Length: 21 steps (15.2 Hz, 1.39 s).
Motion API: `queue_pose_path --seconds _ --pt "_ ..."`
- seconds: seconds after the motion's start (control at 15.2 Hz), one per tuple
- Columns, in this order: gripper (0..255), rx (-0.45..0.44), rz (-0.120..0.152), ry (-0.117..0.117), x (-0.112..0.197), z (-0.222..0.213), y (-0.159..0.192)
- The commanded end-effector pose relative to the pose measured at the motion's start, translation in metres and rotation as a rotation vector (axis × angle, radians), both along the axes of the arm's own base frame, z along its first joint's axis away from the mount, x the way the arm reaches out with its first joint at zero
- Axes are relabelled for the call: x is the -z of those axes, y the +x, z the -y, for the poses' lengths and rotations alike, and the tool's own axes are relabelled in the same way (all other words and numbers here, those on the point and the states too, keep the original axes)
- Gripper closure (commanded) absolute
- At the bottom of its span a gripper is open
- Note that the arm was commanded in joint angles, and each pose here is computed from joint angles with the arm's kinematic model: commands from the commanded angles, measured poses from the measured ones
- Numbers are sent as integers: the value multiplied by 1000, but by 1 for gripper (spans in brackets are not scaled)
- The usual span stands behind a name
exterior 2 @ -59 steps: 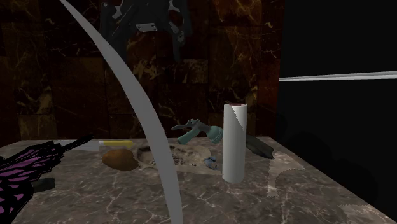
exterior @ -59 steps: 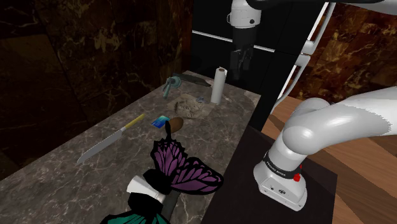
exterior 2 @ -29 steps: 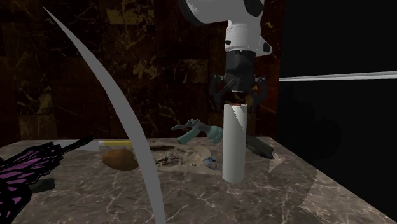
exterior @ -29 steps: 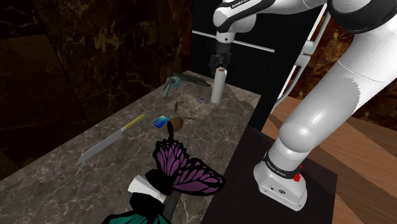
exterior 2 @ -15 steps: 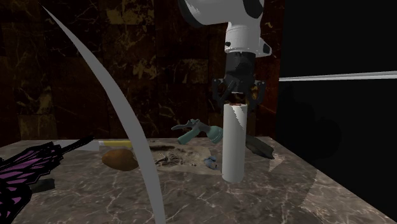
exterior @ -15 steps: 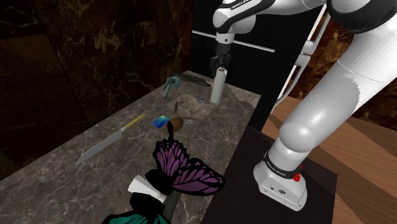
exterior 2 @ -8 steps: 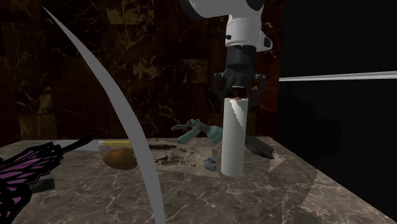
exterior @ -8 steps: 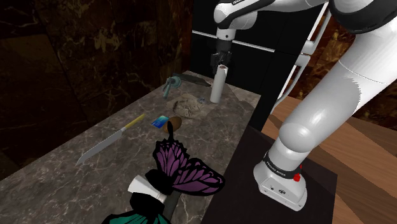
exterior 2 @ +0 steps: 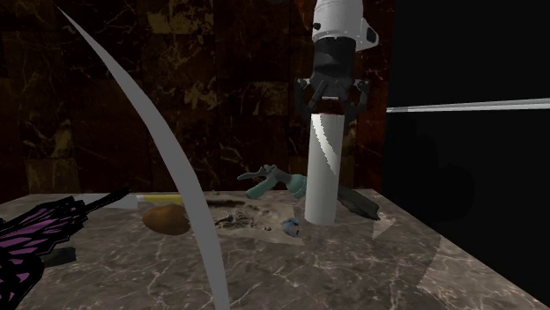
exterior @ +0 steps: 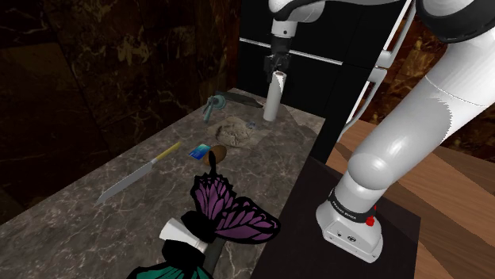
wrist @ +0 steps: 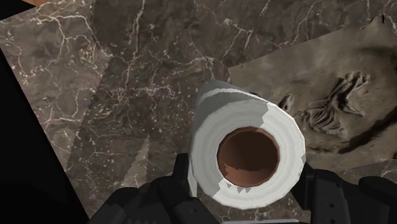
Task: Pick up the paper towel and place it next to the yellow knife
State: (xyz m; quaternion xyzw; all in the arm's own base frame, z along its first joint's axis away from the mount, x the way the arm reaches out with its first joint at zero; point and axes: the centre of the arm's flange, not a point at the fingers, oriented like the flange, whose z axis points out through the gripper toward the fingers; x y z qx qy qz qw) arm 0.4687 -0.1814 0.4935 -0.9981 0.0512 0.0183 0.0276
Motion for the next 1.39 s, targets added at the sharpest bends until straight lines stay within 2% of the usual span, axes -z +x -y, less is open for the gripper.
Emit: queue_pose_path --seconds 0.0,1.32 --pt "255 0 0 0 -10 -1 -1" --pt "255 0 0 0 -115 -1 -1"
